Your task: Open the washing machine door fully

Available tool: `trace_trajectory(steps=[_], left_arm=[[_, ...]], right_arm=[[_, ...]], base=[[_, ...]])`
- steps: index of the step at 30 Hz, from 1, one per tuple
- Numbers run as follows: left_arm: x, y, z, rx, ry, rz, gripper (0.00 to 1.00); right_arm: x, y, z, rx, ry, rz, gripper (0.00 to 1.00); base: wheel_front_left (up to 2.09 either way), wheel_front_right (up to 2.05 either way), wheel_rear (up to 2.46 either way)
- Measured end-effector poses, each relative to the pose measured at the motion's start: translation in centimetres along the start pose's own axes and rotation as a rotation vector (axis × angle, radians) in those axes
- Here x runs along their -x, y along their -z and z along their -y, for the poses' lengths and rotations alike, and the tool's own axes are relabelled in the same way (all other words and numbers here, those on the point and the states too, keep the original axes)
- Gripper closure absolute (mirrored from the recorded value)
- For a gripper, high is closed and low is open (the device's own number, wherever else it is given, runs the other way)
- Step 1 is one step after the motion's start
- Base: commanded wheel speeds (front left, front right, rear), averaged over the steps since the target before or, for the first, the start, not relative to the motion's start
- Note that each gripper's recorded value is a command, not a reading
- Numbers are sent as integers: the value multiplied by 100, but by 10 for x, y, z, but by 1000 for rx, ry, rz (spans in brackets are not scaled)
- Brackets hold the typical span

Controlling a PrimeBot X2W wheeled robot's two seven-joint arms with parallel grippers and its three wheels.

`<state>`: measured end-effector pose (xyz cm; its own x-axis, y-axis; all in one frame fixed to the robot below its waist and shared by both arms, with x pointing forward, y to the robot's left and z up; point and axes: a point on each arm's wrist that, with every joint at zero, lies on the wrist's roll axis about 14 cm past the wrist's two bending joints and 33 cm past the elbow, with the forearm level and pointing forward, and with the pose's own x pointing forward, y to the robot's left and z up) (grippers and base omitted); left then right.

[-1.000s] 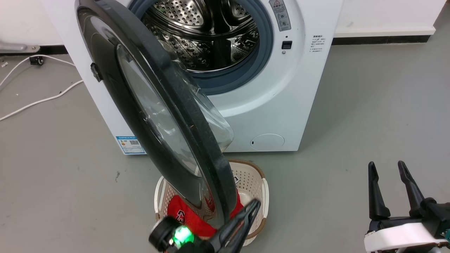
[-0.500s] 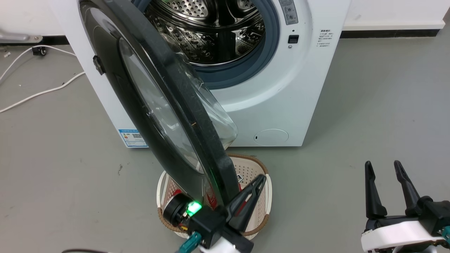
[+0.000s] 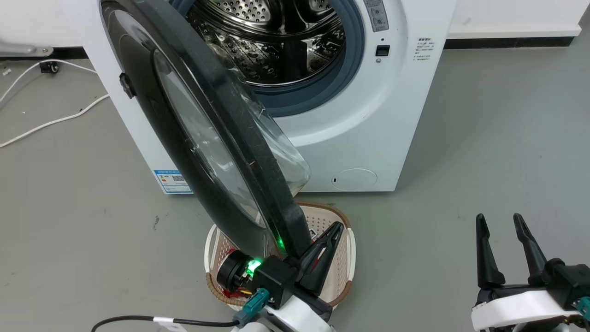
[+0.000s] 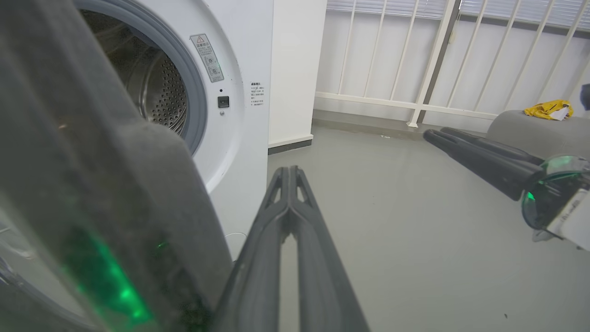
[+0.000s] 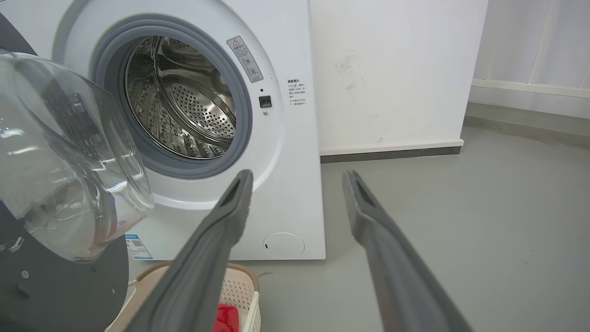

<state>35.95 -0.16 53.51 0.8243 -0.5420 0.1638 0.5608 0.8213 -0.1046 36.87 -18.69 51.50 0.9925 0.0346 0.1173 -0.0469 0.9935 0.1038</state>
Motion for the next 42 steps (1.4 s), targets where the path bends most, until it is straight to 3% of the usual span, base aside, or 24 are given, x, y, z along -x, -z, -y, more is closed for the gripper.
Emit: trace_trajectory(steps=[13,28,42], left_arm=[[18,-2,-12,9,-93,7,100],[73,-5,-31,1,-232,4,100],[124,-6,-65,-41,-442,-24,100]], right_arm=[[0,0,-7,-18,-17,1,0],[-2,1,-23,-26,-68,-2,0],[-14,7,-50,-44,-148,-17,0]], base=[[0,0,0],[0,0,0],[0,0,0]])
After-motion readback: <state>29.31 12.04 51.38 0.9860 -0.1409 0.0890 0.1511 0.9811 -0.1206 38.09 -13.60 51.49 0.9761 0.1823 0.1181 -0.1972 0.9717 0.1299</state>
